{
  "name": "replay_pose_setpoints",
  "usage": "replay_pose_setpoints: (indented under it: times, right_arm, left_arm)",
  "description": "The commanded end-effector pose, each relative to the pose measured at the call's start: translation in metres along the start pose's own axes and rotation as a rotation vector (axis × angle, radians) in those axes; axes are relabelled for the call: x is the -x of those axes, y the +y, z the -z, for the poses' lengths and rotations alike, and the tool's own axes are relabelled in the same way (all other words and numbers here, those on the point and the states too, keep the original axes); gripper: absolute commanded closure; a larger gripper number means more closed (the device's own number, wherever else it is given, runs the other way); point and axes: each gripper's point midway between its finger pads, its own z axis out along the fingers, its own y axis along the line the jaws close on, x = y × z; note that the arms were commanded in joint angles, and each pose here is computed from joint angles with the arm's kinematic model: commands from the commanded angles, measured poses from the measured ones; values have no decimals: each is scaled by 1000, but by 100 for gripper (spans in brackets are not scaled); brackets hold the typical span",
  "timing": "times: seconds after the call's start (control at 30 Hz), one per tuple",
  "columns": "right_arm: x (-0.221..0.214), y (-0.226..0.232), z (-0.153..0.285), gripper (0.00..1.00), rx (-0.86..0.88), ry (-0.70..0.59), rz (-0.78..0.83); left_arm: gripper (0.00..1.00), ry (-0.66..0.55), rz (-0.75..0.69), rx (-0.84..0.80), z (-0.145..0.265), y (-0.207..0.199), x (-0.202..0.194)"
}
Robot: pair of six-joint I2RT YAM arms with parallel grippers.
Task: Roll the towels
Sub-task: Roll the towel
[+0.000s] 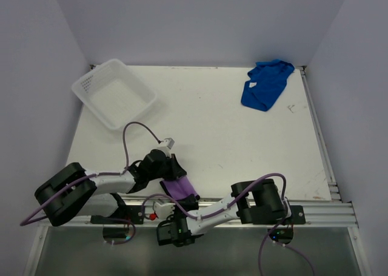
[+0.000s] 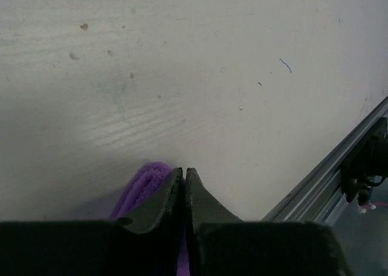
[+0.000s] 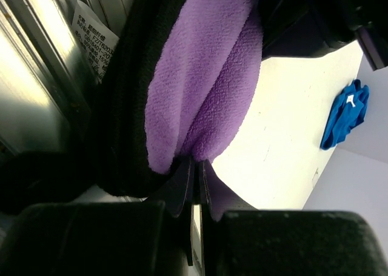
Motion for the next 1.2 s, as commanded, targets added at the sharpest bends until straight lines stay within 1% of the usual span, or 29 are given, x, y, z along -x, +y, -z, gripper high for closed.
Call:
replay_pose_setpoints:
  times: [0.0,0.03,0.07,0.13,0.17,0.2,0.27,0.3,0.37,0.43,0.5,0.6,0.63,0.7,0.73,0.77,0.8,0.83,0.87,0.9,0.93,1.0,1.07,1.1,1.13,1.17]
  right_arm:
    - [2,9,1,100,71,0,-93]
    - [1,9,2,99,73,2,-106]
    - [0,8,2,99,72,4,-113]
    - [1,4,7,94,81,-1,-157]
    - [-3,4,8,91,83,1,-163]
    - [0,-1,14,78,103,-15,-202]
    - [-4,-5,18,70,117,-20,-255]
    - [-2,-14,31,62,157,-54,-362]
    - [-8,-15,32,60,162,-51,-376]
    - [-7,-21,40,55,198,-72,-454]
    - [-11,-21,44,53,231,-85,-495]
    - [-11,-27,58,51,309,-137,-609]
    - [-14,-36,64,50,334,-171,-669]
    - [-5,-42,73,50,398,-235,-773]
    - [-15,-42,65,50,407,-227,-806]
    - [-5,-55,72,51,449,-286,-907]
    - [-3,-53,73,52,515,-290,-945]
    - [-5,-61,64,53,522,-282,-1019]
    - [-15,-56,56,56,541,-270,-1049]
    - [-3,-62,64,57,615,-326,-1115]
    - [-9,-65,52,57,621,-311,-1172]
    - [-1,-72,48,55,670,-341,-1256]
    - [-1,-68,40,50,749,-307,-1335]
    - [7,-71,40,50,784,-332,-1371]
    - [3,-62,33,50,826,-291,-1401]
    - [11,-64,35,50,860,-321,-1428]
  left_arm:
    - [91,-14,7,19,-9,12,-6]
    - [92,-2,13,34,-12,18,-10]
    - [93,-17,20,34,-14,17,-8]
    - [95,-16,19,49,-16,21,-8]
    - [96,-17,17,59,-17,23,-8]
    - [97,-22,16,63,-17,23,-7]
    - [98,-21,11,71,-18,24,-7]
    - [98,-23,5,83,-17,27,-6]
    - [98,-25,0,83,-17,27,-6]
    - [99,-21,0,92,-17,31,-8]
    - [100,-20,5,103,-15,35,-11]
    - [100,-20,7,103,-14,38,-14]
    - [100,-23,7,98,-14,37,-14]
    - [100,-26,6,94,-12,37,-14]
    - [100,-27,6,95,-12,38,-15]
    - [100,-28,5,94,-12,38,-15]
    - [100,-28,6,96,-11,39,-15]
    - [100,-27,6,99,-11,40,-16]
    - [100,-29,6,99,-10,40,-16]
    - [100,-30,6,99,-10,40,-16]
    - [100,-33,6,98,-9,40,-15]
    - [100,-30,5,102,-8,42,-17]
    - [100,-29,2,101,-8,42,-17]
    - [100,-29,2,102,-8,42,-17]
    - [100,-28,1,101,-8,41,-17]
    - [100,-28,0,103,-8,42,-17]
